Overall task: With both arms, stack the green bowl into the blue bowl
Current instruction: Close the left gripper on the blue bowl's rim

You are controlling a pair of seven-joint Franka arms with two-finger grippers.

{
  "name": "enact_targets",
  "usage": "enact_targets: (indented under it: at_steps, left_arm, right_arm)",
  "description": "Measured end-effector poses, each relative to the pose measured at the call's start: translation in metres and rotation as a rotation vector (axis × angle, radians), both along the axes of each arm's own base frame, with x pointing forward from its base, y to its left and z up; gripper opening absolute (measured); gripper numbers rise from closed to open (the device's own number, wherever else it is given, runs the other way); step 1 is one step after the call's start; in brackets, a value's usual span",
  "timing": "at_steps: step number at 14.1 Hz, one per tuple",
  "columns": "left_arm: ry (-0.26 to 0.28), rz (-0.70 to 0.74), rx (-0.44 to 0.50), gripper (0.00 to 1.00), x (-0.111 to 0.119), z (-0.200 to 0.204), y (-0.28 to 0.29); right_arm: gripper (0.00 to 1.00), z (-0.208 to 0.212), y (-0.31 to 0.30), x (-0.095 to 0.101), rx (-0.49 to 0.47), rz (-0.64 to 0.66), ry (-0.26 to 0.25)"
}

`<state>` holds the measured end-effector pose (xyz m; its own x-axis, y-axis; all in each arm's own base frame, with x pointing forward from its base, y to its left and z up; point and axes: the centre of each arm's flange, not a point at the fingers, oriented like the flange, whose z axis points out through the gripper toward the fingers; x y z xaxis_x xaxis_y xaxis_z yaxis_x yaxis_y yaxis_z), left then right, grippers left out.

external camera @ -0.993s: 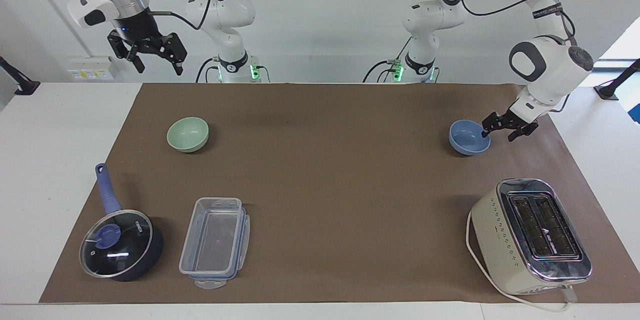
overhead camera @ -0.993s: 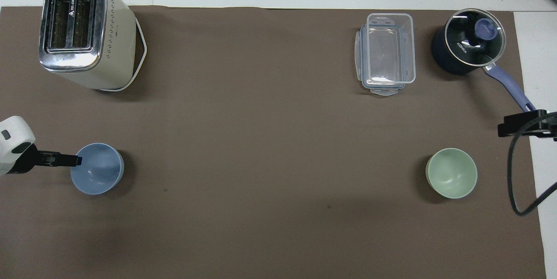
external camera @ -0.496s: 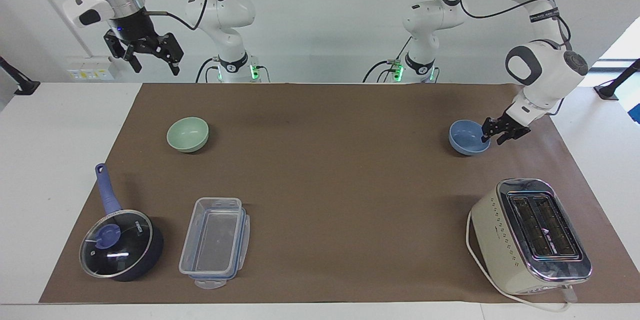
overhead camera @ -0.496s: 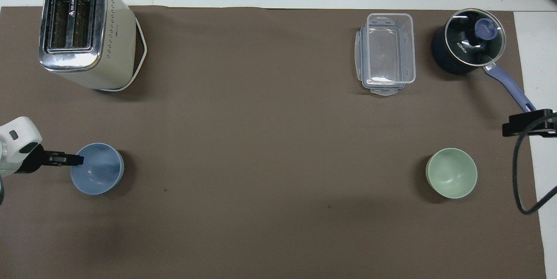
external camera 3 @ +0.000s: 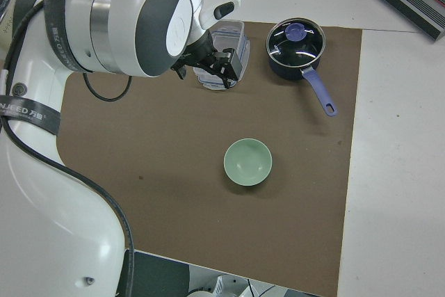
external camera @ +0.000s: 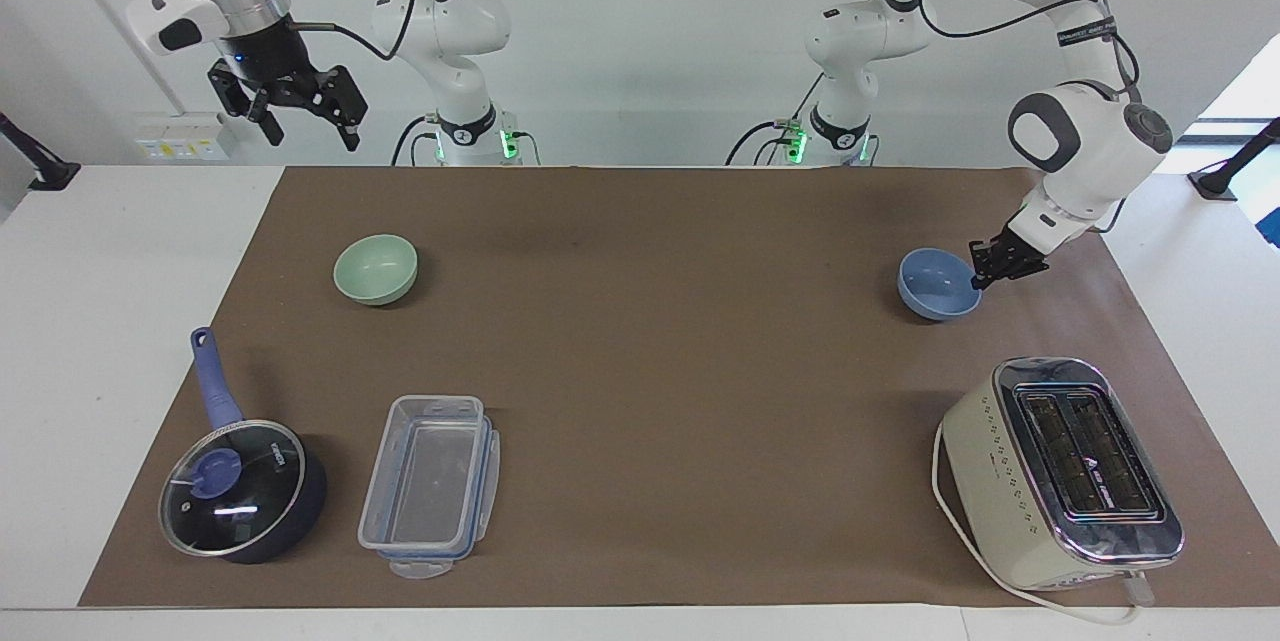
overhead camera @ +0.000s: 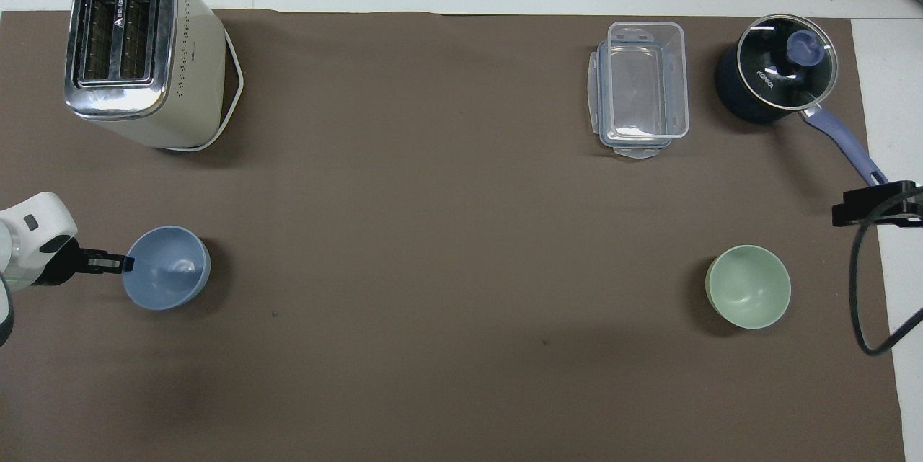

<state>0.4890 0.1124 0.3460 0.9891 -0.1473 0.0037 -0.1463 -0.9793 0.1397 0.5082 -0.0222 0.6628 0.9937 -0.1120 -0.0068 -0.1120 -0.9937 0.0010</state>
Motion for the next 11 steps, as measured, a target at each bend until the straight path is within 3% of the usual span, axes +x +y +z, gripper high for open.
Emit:
enact_targets:
  at_steps: [8, 11]
  left_arm:
    - [0.003, 0.021, 0.000, 0.04, 0.001, 0.001, 0.000]
    - [-0.009, 0.017, -0.005, 0.04, 0.007, 0.020, 0.000]
  right_arm:
    - [1.00, 0.000, 0.000, 0.000, 0.000, 0.000, 0.000]
    - [1.00, 0.000, 0.000, 0.000, 0.000, 0.000, 0.000]
